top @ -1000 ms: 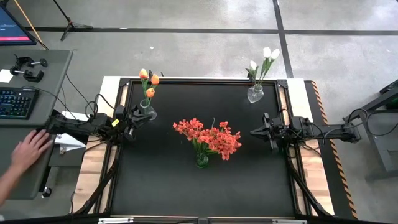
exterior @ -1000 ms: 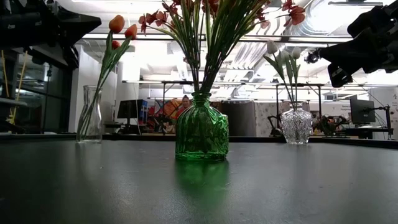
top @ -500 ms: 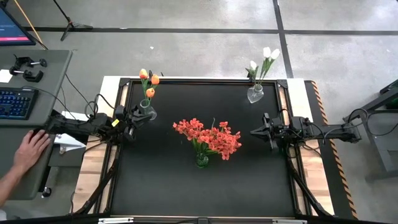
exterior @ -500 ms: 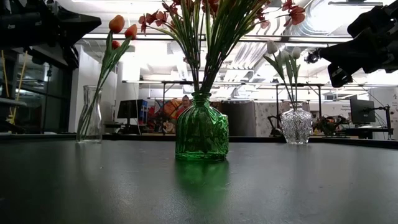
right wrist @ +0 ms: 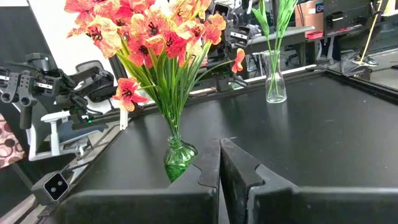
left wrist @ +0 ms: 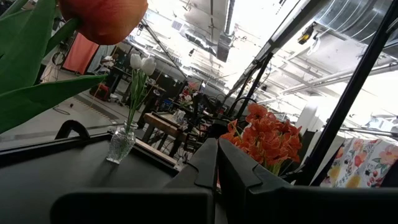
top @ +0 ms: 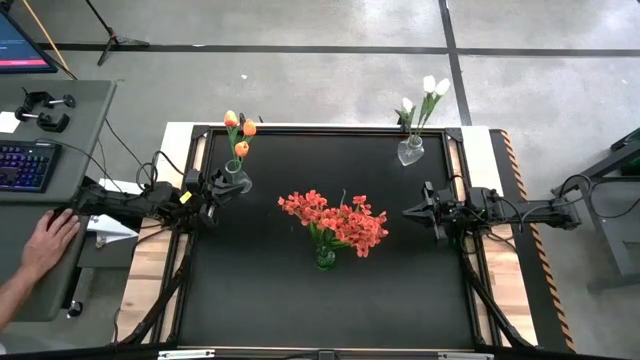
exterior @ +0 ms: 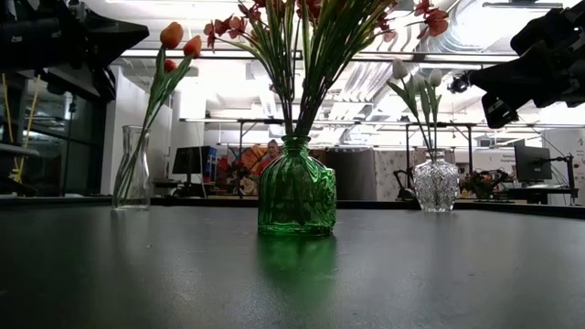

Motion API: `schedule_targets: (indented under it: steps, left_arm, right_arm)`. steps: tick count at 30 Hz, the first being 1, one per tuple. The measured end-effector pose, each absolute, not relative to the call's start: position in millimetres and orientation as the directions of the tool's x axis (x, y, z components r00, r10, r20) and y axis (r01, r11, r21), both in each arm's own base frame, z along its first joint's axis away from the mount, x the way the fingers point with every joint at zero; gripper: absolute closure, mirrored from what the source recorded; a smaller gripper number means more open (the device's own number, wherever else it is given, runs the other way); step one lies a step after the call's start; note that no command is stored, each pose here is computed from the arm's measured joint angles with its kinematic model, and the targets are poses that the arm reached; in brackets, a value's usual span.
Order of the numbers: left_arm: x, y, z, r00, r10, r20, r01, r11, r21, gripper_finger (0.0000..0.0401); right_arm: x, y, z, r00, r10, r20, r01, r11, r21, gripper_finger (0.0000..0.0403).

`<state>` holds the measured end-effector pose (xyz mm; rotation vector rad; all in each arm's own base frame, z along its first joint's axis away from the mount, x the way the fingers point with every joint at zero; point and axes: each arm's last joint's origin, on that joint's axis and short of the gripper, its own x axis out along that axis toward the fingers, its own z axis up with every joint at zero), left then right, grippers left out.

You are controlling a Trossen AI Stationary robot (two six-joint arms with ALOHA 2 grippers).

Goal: Sort flowers into vase by color
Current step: Return to Home Position

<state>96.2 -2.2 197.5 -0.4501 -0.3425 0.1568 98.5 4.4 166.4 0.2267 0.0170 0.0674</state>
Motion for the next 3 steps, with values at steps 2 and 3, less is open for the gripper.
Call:
schedule_targets:
  steps: [2,3]
  left_arm:
    - [96.2,-2.2,197.5,0.931,0.223,0.289,-0.073,0.889,-0.451,0.0401]
    - [96.2,-2.2,197.6,0.931,0.223,0.289,-0.073,0.889,-0.451,0.0401]
  right_arm:
    - [98.5,4.4,166.4,0.998,0.069,-0.009,-0.065,0.972,0.225,0.0402]
    - [98.5,4.4,166.5,0.998,0.069,-0.009,-0.065,0.972,0.225,0.0402]
